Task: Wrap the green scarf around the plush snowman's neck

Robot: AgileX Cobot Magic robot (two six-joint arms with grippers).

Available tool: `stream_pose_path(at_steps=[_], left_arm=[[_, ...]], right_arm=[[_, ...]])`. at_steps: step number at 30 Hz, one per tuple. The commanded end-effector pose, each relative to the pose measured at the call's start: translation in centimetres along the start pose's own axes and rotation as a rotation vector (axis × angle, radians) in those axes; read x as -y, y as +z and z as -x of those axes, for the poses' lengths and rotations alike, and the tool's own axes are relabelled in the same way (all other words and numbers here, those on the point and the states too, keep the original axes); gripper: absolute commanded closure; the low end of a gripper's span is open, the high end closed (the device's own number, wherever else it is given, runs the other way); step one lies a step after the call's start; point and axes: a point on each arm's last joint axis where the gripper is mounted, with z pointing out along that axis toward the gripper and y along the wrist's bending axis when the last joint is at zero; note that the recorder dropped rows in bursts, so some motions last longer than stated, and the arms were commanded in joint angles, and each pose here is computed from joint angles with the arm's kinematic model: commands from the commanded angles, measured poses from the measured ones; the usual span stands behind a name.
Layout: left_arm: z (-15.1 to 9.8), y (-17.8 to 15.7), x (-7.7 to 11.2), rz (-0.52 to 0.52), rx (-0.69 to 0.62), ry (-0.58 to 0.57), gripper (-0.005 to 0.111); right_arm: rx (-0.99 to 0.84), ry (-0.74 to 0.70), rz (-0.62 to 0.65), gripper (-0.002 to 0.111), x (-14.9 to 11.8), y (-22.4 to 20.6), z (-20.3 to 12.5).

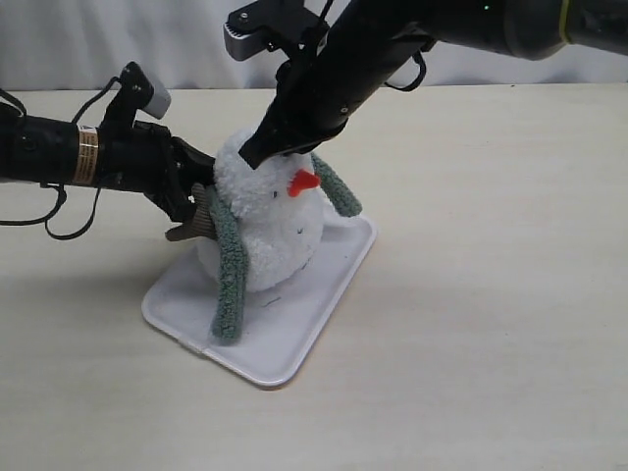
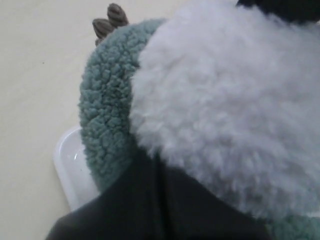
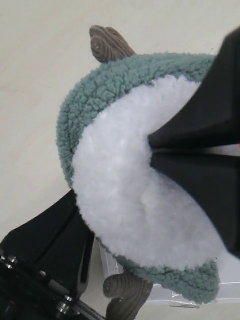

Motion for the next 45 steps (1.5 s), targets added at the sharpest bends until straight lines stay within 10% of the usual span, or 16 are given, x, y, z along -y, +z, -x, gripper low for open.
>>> stream_pose_path(at_steps=[1, 10, 24, 45], left_arm=[[1.3, 0.0, 0.9, -0.089, 0.120, 0.005, 0.107], [1.1, 0.1, 0.7, -0.063, 0.100, 0.004, 0.107], [1.0, 0.1, 0.8, -0.067, 0.095, 0.010, 0.107], [1.0, 0.1, 0.8, -0.070, 0.091, 0.013, 0.107]], right_arm=[[-0.015, -0.007, 0.003, 0.098, -0.2, -0.3, -0.1], [0.086, -0.025, -0.024, 0.063, -0.7, -4.8, 0.9], [0.111, 0.103, -0.245, 0.062, 2.7, -11.8, -1.4], [-0.025, 0.095, -0.120, 0.062, 5.9, 3.3, -8.1]])
